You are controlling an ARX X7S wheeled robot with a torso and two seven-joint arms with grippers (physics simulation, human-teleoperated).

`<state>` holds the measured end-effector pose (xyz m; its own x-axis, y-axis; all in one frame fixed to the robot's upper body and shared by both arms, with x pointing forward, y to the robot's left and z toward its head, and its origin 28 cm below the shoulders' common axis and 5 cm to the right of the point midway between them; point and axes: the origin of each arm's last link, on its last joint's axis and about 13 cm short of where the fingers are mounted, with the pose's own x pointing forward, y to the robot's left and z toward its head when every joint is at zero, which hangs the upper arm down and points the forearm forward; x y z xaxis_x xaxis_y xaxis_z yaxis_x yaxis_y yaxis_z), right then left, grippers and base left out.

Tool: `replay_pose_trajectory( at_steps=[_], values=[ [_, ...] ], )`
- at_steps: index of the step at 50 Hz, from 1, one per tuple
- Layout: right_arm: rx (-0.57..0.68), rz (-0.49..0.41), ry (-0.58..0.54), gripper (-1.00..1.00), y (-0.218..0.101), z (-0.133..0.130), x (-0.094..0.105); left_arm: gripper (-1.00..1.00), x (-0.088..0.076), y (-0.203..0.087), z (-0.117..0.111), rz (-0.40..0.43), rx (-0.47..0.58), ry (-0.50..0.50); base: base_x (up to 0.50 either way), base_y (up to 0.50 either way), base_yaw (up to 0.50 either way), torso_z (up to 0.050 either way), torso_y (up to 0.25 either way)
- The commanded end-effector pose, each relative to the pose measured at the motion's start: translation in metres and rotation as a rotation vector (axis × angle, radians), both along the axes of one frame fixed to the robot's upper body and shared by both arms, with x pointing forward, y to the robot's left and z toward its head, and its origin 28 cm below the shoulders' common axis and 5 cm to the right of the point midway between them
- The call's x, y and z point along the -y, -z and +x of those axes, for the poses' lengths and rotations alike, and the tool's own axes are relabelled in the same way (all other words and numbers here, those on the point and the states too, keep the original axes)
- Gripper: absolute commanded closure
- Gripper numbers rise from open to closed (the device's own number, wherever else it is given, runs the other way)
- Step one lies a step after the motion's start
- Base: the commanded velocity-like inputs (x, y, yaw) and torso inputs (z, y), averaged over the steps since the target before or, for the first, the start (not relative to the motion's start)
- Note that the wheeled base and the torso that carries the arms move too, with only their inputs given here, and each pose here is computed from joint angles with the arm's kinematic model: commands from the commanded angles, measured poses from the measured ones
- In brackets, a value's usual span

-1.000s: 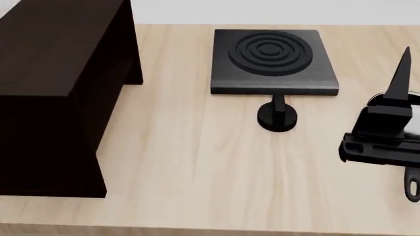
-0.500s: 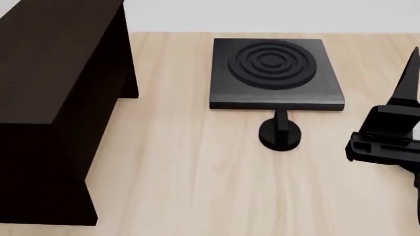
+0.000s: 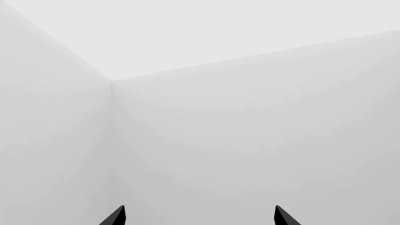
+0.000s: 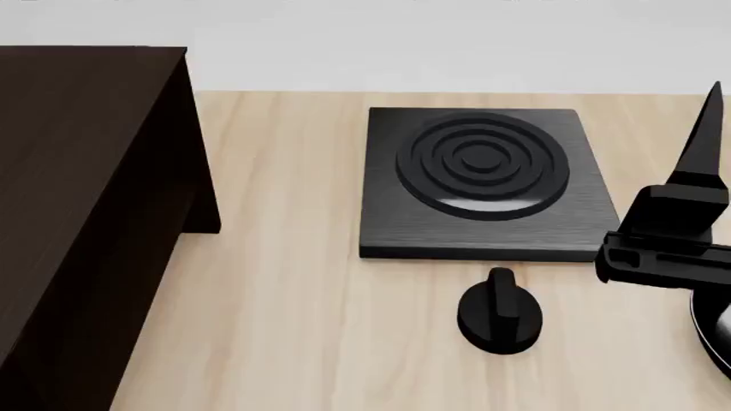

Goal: Put the frying pan under the cabinet shelf.

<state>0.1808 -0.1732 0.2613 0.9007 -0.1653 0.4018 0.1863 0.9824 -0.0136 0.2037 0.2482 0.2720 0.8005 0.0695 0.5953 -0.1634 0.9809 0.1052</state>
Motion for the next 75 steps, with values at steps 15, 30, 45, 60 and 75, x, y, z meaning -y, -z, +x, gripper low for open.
replay_pose_trajectory(
  at_steps=[15,30,45,60,75],
  values=[
    [0.002,-0.005,-0.006,-1.00,0.001,-0.002,-0.001,-1.00,0.000,0.001,-0.002,-0.002,0.001,-0.001,0.41,0.00,0.00,0.000,0.001],
    [-0.002,-0.002,-0.003,-1.00,0.003,-0.002,-0.001,-1.00,-0.001,0.001,-0.001,-0.004,-0.001,0.002,0.29,0.00,0.00,0.000,0.001],
    [-0.063,0.020,0.132,-1.00,-0.004,-0.014,0.013,-1.00,-0.001,0.001,0.002,-0.007,-0.002,0.006,0.00,0.00,0.00,0.000,0.000],
    [-0.217,0.100,0.352,-1.00,0.012,-0.053,0.051,-1.00,0.001,0.005,0.007,-0.007,-0.014,0.018,0.00,0.00,0.00,0.000,0.000],
    [-0.416,0.122,0.502,-1.00,0.040,-0.074,0.075,-1.00,0.002,0.005,0.006,-0.010,-0.011,0.022,0.00,0.00,0.00,0.000,0.000]
  ],
)
